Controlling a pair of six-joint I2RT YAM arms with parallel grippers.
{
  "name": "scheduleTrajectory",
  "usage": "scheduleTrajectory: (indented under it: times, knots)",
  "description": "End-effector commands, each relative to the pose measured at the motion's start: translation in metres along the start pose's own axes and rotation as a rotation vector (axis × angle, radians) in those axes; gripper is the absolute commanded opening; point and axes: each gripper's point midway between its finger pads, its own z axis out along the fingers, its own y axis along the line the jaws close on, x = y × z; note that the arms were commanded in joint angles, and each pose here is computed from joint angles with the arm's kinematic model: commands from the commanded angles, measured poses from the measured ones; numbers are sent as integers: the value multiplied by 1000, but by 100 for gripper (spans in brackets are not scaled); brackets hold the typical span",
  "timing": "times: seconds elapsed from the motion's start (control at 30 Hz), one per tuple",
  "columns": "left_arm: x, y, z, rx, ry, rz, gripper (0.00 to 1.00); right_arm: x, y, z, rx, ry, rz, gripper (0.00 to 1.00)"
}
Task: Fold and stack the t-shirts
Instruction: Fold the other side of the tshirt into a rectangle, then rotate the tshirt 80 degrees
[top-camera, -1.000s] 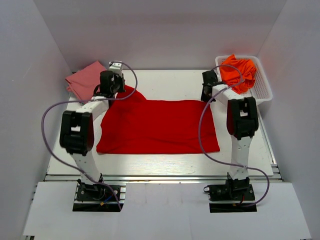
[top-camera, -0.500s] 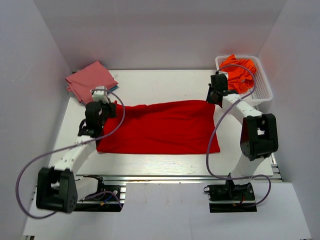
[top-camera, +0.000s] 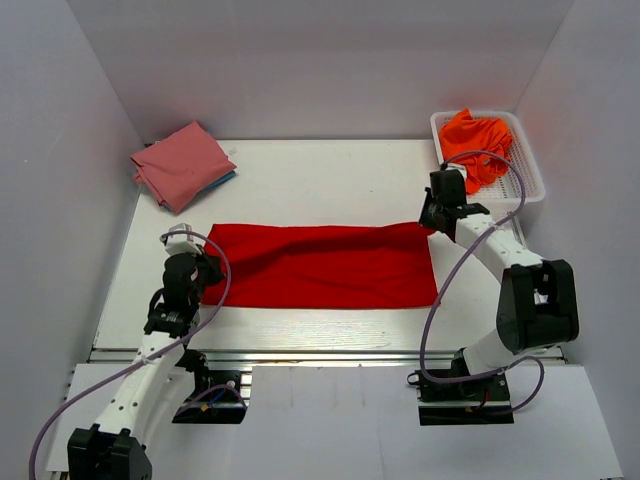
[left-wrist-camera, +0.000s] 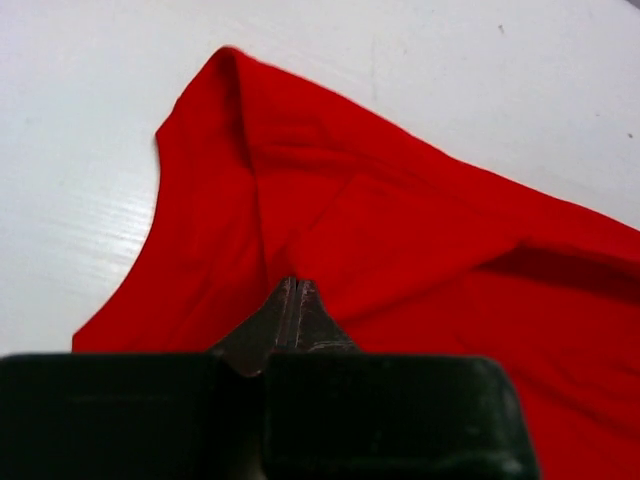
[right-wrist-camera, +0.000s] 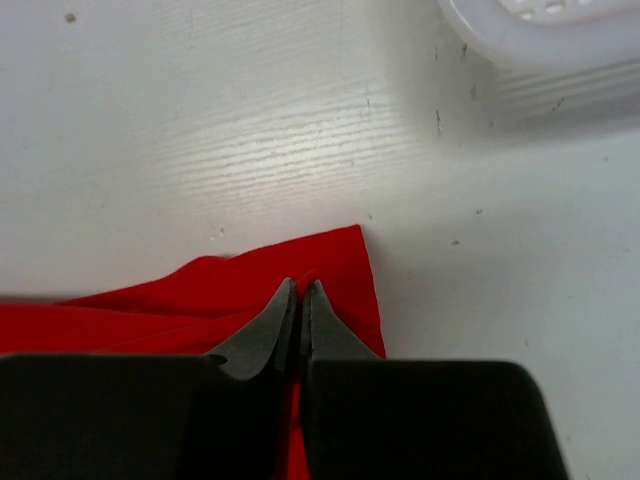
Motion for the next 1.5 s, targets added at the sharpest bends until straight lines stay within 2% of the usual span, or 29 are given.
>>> scheduleTrajectory:
  times: [0.0,0.2,0.27,0.3,0.33,0.37,0.4,0.43,0.47,0.5,0.57,0.67,0.83,0.93,0.97,1.03,1.1,1.17,1.23,1.3,1.4,1.43,1.47]
  knots:
    - [16,15,-6,-68,41,-42,0,4,1,-9,-20,-23,41,0]
    - [37,19,-9,-79,120,-62,0,58,-23,-9,59,76,88,0]
    - [47,23,-12,-105,162,-87,0,65,-27,-14,70,81,101,7]
    - [54,26,-14,-128,200,-95,0,84,-34,-15,89,118,100,13]
    - [56,27,-17,-142,219,-110,3,81,-38,-23,105,98,117,28]
    - [53,25,-19,-147,223,-124,17,84,-43,-26,120,98,123,38]
    - [57,27,-24,-166,251,-136,59,84,-50,-34,153,88,124,60]
    - [55,29,-25,-183,251,-142,69,76,-52,-41,151,55,131,79]
    - [47,29,-27,-203,237,-148,93,68,-53,-48,145,21,134,90]
    - [40,28,-27,-204,221,-148,100,62,-55,-52,150,4,131,90]
    - [23,19,-25,-182,185,-155,100,44,-49,-63,118,-46,126,90]
    - [4,5,-13,-131,135,-155,100,29,-22,-70,-27,-56,98,90]
    - [-2,-26,15,6,162,-134,100,24,31,-63,-283,-31,8,90]
    - [18,-48,49,108,292,-108,100,27,65,-57,-413,25,-39,90]
    - [18,-49,49,108,292,-108,100,27,71,-55,-429,36,-41,90]
    - [40,-51,70,114,389,-105,100,45,83,-45,-464,116,-39,90]
    - [45,-53,89,111,425,-97,100,58,89,-42,-497,167,-33,90]
    - [77,-44,100,74,556,-96,100,87,85,-35,-491,256,-3,90]
    - [82,-48,110,74,609,-105,100,116,66,-28,-425,355,66,90]
    - [98,-46,122,60,676,-114,100,132,52,-23,-361,391,101,90]
    - [104,-47,139,52,708,-118,100,150,39,-20,-319,430,104,90]
    - [118,-42,146,28,747,-121,100,154,40,-22,-330,448,106,90]
    - [106,-50,162,36,734,-120,100,161,38,-24,-332,464,94,90]
